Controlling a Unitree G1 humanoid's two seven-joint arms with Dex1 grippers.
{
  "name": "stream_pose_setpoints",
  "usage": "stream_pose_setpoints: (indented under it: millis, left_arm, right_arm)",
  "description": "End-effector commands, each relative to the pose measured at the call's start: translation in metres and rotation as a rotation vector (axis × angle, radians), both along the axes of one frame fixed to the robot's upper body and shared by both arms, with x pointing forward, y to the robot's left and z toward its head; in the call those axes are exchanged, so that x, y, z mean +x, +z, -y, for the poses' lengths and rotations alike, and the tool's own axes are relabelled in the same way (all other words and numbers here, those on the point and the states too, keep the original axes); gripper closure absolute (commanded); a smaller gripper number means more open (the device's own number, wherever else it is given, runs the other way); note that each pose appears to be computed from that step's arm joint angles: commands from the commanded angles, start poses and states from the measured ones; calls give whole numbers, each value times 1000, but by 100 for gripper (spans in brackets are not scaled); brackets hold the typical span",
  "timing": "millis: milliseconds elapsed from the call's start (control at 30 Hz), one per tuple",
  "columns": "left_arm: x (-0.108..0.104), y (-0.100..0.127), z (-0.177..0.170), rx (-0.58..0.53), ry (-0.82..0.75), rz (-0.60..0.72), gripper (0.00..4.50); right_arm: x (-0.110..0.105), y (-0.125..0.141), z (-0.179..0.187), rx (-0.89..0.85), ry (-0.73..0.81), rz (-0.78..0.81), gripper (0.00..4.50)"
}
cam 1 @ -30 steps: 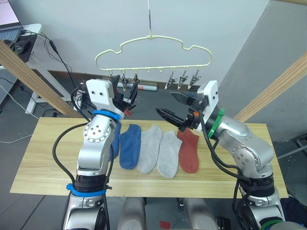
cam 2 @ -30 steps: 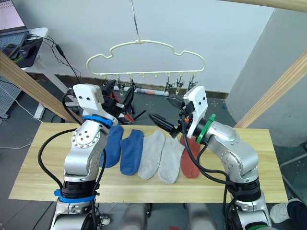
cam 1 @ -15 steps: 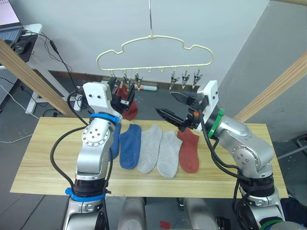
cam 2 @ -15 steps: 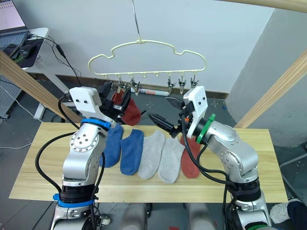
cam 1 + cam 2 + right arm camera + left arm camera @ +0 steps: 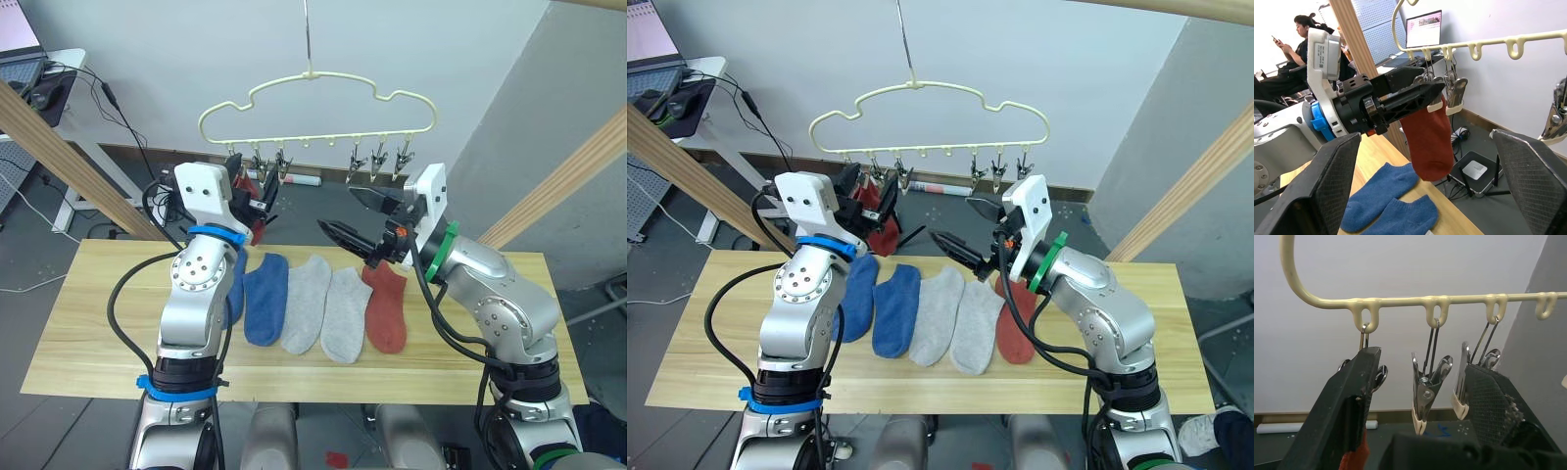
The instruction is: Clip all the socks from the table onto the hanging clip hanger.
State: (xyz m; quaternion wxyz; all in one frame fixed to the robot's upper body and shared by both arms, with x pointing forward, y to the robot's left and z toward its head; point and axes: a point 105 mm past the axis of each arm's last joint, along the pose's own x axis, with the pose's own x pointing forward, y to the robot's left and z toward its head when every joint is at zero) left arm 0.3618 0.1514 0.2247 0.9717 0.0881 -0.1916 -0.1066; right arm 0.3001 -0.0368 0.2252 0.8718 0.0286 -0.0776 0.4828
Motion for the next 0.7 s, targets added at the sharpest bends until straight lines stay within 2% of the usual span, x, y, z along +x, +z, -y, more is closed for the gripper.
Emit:
stream_pose_setpoints:
  millis: [33, 433, 700]
  left_arm:
    - [-4, 14, 4, 17, -9, 64, 139]
    - [-12, 21, 11, 21, -25, 103, 139]
    - [-33, 10, 16, -11, -27, 76, 139]
  right_arm:
    - [-3, 10, 2, 25, 3, 39, 0]
    - [-2, 9, 3, 27, -1, 35, 0]
    - [-2, 10, 2, 26, -3, 35, 0]
